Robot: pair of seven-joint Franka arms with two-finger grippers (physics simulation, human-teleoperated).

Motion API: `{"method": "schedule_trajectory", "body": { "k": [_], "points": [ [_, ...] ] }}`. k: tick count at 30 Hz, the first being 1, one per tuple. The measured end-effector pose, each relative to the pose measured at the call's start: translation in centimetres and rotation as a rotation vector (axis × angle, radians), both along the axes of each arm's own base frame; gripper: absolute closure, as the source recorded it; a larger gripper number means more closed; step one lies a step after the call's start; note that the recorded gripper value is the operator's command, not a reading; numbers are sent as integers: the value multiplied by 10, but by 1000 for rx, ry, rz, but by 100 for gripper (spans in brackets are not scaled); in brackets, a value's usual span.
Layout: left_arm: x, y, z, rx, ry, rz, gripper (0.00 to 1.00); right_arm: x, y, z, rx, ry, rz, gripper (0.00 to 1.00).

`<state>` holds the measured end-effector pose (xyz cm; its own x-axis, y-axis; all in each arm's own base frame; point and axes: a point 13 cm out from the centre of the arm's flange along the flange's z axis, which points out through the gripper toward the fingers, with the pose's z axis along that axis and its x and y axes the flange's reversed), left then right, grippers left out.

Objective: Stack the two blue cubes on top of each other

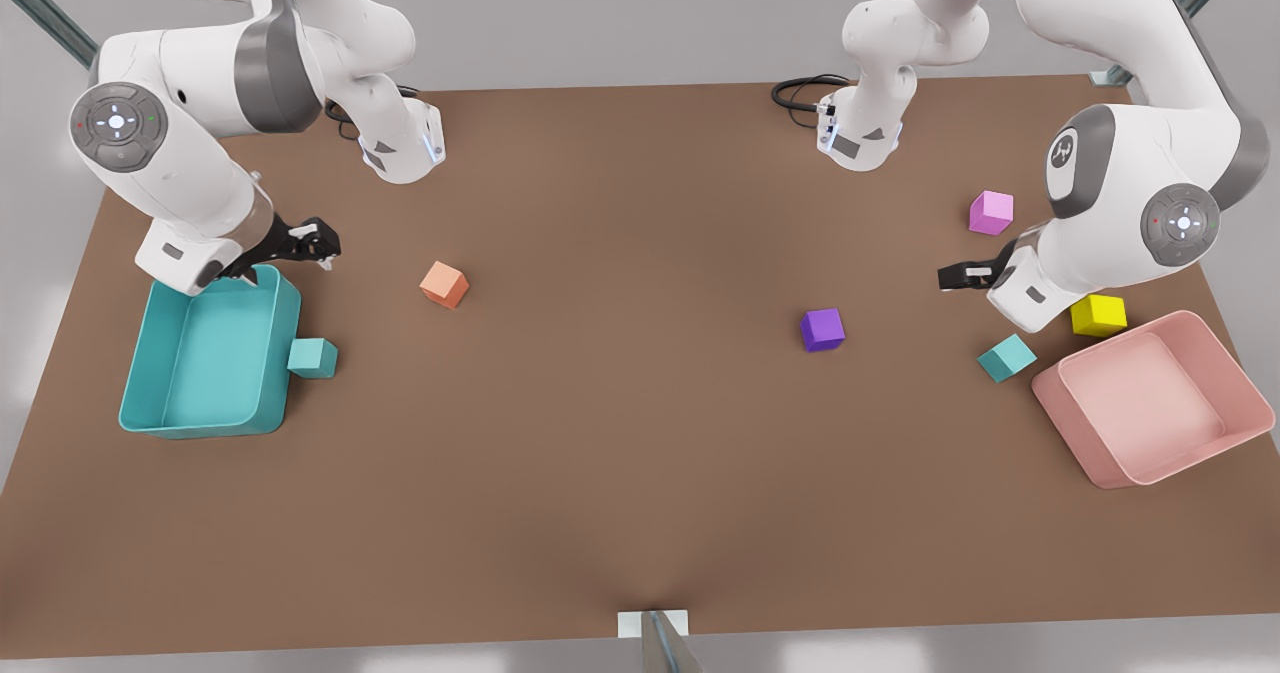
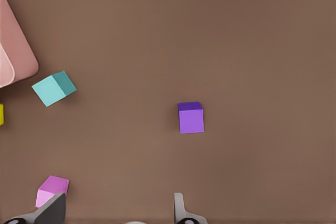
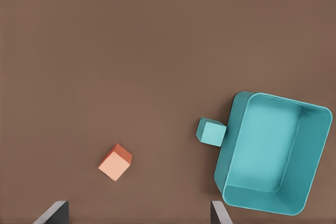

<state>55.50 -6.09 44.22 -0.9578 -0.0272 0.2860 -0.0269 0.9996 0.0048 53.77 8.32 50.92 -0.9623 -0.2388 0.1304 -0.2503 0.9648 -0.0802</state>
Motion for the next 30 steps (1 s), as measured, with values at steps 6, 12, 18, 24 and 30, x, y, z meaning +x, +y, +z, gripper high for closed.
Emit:
{"method": "schedule_trajectory", "body": {
  "k": [6,12,18,24,30],
  "points": [
    [0,0,-1,3,2,9,0,23,4,-111,-53,202,24,0],
    [-1,2,-1,8,4,18,0,44,-64,-224,-31,323,202,0],
    [1,6,-15,12,8,33,0,34,-76,-273,81,354,560,0],
    [-3,7,-30,15,24,38,0,21,-101,-325,195,324,914,0],
    [4,16,-43,19,8,56,0,2,-122,-350,210,240,1197,0]
  ]
}}
